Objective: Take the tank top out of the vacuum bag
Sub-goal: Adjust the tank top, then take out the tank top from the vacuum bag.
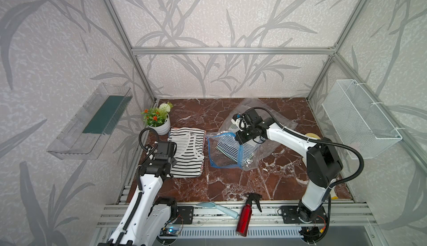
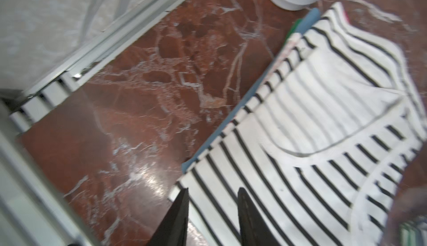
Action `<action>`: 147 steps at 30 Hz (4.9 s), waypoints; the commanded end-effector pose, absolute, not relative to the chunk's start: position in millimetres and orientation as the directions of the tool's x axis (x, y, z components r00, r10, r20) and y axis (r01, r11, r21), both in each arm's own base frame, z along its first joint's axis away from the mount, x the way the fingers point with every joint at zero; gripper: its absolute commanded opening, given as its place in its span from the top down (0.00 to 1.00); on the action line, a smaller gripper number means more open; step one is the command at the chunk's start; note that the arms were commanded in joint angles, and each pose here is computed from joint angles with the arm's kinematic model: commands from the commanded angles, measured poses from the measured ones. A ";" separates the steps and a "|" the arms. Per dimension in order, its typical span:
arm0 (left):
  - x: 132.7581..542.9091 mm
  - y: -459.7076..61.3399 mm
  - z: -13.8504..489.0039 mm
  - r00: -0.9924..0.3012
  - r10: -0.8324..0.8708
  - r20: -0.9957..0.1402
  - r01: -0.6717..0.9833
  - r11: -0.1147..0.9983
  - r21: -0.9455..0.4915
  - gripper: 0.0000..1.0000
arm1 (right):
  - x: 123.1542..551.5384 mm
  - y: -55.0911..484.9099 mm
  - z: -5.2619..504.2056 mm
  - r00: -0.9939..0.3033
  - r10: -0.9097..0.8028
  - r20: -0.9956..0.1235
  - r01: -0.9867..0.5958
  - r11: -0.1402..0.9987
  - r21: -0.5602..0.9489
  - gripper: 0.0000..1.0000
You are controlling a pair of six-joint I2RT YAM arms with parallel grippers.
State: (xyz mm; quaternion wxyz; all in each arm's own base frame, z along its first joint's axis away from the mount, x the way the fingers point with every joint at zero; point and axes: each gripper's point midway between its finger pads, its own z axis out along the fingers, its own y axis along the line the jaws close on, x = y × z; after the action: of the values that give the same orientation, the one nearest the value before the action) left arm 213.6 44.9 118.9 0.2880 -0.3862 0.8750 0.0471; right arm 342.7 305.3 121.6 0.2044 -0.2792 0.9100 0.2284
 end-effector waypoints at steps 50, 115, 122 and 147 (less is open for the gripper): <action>412.8 -20.6 54.0 -0.810 -0.431 -0.398 -0.469 0.883 -0.002 0.65 | 339.5 312.6 161.6 -0.717 -0.437 -0.544 -0.629 0.741 0.234 1.00; 298.3 -270.1 51.2 -0.891 -0.024 -0.454 0.216 0.856 -0.470 0.88 | 357.9 325.7 208.6 -0.604 -0.415 -0.681 -0.691 0.698 0.188 1.00; 324.2 -275.7 36.9 -0.896 0.005 -0.444 0.219 0.875 -0.431 0.87 | 359.5 306.1 212.5 -0.613 -0.386 -0.690 -0.647 0.746 0.156 1.00; 407.6 -300.5 57.6 -0.905 -0.016 -0.426 0.201 0.865 -0.459 0.79 | 388.0 282.8 200.7 -0.633 -0.331 -0.700 -0.589 0.793 0.157 1.00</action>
State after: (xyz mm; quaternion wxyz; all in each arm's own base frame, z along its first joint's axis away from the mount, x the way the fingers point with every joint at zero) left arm 411.4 -310.1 47.3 0.2236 0.0658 0.9353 -0.2662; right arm 384.3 274.6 196.1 0.3327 -0.2514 0.8913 0.1779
